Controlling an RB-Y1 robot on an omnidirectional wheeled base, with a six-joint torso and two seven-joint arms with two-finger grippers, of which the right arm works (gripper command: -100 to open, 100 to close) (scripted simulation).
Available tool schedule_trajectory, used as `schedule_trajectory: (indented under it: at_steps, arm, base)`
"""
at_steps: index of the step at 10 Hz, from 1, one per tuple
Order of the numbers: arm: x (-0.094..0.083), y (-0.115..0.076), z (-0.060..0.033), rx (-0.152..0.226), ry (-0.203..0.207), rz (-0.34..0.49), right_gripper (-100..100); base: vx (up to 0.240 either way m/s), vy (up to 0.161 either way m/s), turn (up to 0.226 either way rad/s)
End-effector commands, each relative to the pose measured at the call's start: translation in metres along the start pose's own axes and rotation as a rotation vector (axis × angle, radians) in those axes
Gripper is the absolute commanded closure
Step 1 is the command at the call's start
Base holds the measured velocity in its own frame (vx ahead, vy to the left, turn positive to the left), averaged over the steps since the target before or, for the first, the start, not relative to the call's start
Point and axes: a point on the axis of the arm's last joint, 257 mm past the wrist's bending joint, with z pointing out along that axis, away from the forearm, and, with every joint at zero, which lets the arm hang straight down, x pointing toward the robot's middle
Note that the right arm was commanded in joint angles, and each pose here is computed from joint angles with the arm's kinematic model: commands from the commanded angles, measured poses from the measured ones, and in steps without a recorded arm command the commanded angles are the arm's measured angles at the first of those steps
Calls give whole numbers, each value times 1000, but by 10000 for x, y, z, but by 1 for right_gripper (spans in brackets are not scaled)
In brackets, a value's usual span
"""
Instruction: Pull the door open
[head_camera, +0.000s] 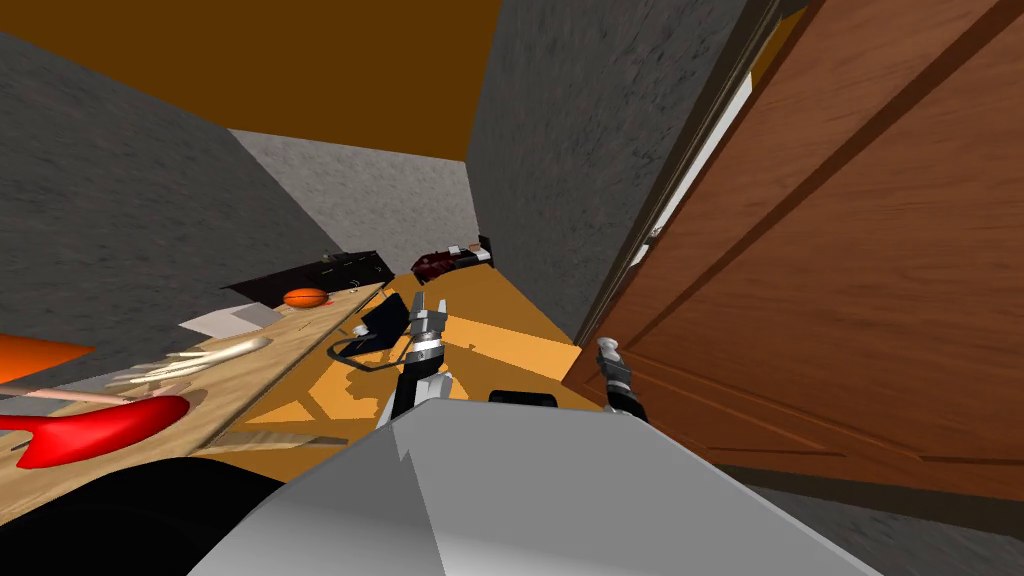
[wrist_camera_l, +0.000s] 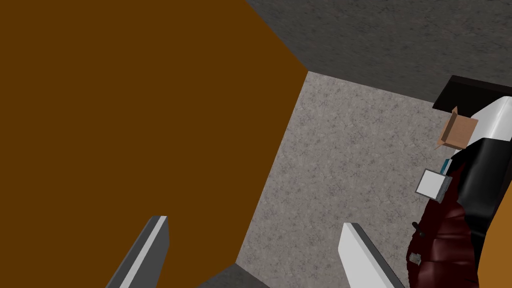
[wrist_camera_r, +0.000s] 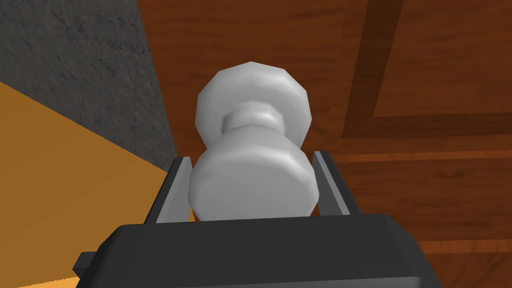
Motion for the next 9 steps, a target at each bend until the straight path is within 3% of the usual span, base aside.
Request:
schedule_trajectory:
  at_steps: [1, 9]
  arm:
    - [0, 0, 0, 0, 0, 0, 100]
    - [19, -203, -165, 124, 7, 0, 100]
  base:
    - [-78, -6, 27]
    - [-197, -9, 77]
